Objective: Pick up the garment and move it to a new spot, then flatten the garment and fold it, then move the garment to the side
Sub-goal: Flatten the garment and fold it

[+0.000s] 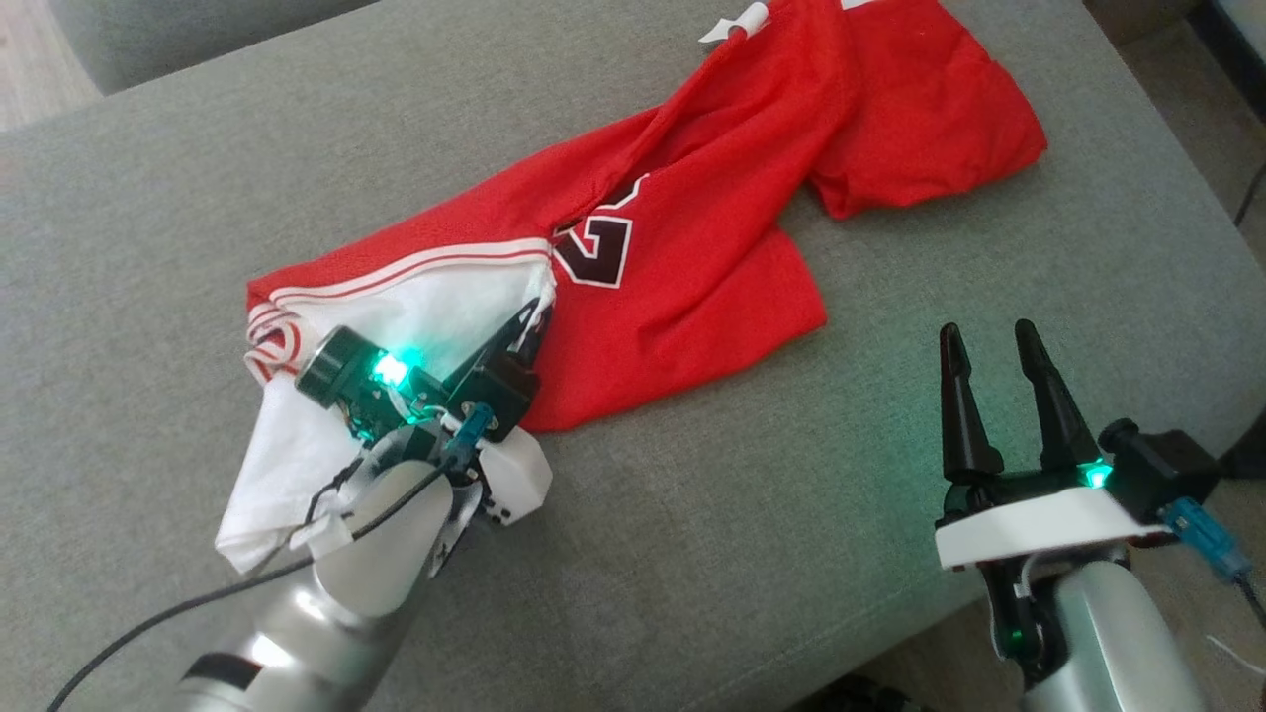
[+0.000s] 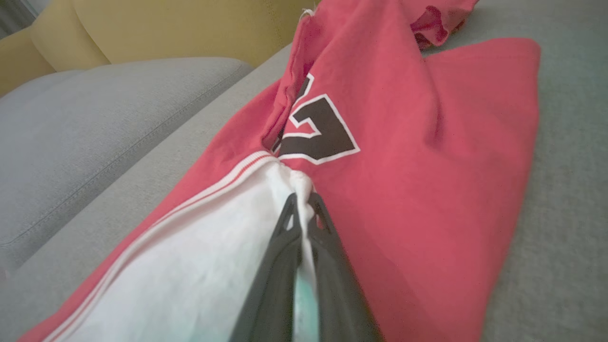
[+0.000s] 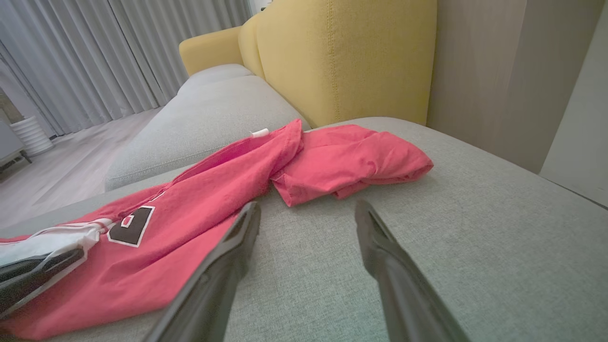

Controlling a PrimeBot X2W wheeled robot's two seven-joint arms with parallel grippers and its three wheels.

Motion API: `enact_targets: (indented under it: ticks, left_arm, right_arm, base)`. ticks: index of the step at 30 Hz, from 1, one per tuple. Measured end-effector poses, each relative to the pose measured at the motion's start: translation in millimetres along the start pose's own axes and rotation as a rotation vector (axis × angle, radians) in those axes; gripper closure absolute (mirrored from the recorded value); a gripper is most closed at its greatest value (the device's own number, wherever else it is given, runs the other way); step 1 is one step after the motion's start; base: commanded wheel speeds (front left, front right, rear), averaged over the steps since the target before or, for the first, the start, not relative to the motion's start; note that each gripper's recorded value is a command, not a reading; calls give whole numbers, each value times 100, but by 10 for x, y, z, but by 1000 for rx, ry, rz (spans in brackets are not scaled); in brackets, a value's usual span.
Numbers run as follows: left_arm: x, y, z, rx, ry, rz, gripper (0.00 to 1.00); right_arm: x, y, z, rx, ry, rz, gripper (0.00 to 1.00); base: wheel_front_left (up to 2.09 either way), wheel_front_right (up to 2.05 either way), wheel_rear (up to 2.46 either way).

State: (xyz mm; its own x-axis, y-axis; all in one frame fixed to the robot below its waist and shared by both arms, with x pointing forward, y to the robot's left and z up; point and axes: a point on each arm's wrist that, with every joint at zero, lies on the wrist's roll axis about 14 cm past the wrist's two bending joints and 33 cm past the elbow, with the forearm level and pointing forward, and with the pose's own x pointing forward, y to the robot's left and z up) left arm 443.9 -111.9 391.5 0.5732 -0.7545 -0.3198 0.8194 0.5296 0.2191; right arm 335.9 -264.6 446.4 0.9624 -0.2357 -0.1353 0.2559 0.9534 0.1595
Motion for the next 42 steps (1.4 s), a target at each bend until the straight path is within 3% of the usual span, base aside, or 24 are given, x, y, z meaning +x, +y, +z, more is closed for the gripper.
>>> enact_targets:
  ticks: [8, 19, 26, 34, 41, 42]
  left_arm:
    - [-12, 366, 395, 74, -92, 33, 100]
    - [-182, 1794, 1251, 326, -132, 216, 100]
    - [-181, 2368, 1068, 357, -2, 294, 100]
    - [-65, 2707, 814, 353, 93, 330, 100]
    - [-72, 3292, 909, 314, 80, 475, 100]
    - [-61, 3358, 892, 310, 76, 488, 85]
  right_arm:
    - [7, 37, 62, 8, -24, 14, 0]
    - [23, 100, 48, 20, -21, 31, 0]
    - [93, 132, -5, 23, -1, 36, 0]
    - [151, 137, -60, 25, 19, 33, 0]
    - [201, 131, -85, 21, 32, 29, 0]
    - [211, 122, -82, 17, 33, 27, 0]
  base:
    - [0, 0, 0]
    - [0, 0, 0]
    - [0, 0, 0]
    - [0, 0, 0]
    - [0, 0, 0]
    - [0, 0, 0]
